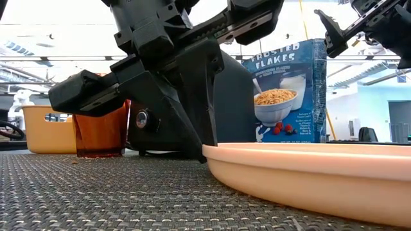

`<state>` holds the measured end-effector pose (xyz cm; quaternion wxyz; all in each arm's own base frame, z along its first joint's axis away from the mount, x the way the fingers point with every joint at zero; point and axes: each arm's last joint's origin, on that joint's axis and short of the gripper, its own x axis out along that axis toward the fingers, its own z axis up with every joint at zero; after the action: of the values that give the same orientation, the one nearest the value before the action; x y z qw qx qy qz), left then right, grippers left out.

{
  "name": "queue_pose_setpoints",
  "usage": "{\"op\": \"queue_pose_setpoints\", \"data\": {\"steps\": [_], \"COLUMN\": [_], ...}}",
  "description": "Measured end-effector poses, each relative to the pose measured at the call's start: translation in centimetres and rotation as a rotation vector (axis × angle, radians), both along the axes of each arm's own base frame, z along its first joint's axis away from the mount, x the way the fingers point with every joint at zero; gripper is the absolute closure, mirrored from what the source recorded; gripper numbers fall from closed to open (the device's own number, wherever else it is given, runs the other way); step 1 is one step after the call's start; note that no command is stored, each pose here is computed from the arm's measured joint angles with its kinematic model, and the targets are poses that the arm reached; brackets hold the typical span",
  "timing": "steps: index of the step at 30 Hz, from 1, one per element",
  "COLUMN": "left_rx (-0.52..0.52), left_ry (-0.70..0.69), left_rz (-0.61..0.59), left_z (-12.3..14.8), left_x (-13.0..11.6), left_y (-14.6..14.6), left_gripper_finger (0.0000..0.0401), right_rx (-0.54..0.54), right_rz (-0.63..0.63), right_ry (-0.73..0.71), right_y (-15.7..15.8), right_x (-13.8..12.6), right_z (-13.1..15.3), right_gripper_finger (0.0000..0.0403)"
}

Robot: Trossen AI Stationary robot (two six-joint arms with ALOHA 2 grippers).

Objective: Arrange a breakfast setting
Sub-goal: Put the light orange plate to the center of the gray tablemat

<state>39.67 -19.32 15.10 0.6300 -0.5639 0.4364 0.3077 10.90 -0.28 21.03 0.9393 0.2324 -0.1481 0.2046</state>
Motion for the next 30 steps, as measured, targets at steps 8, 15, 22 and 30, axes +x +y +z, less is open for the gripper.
{"op": "queue_pose_setpoints", "data": {"steps": [8, 15, 22, 30], "left_rx": [-0.029, -0.030, 0.000, 0.021], "left_ry": [0.016, 0.027, 0.069, 0.134], "left_rz": [-0.040, -0.051, -0.058, -0.079], "left_z": [0.0, 0.4, 2.4, 4.5], "left_x": [-0.1, -0.4, -1.8, -3.9], "left_y": [-0.2, -0.2, -0.1, -0.4], "left_gripper_finger": [0.0366, 0.0366, 0.0366, 0.0366], "right_rx": [0.000, 0.000, 0.000, 0.003], "right_rz": [0.000, 0.000, 0.000, 0.001], "right_ry": [0.000, 0.000, 0.000, 0.002], "right_y": [0.0, 0.0, 0.0, 0.0], "right_x": [0.0, 0.0, 0.0, 0.0], "right_z": [0.0, 0.0, 0.0, 0.0], "right_gripper_finger": [0.0003, 0.0003, 0.0003, 0.0003]}}
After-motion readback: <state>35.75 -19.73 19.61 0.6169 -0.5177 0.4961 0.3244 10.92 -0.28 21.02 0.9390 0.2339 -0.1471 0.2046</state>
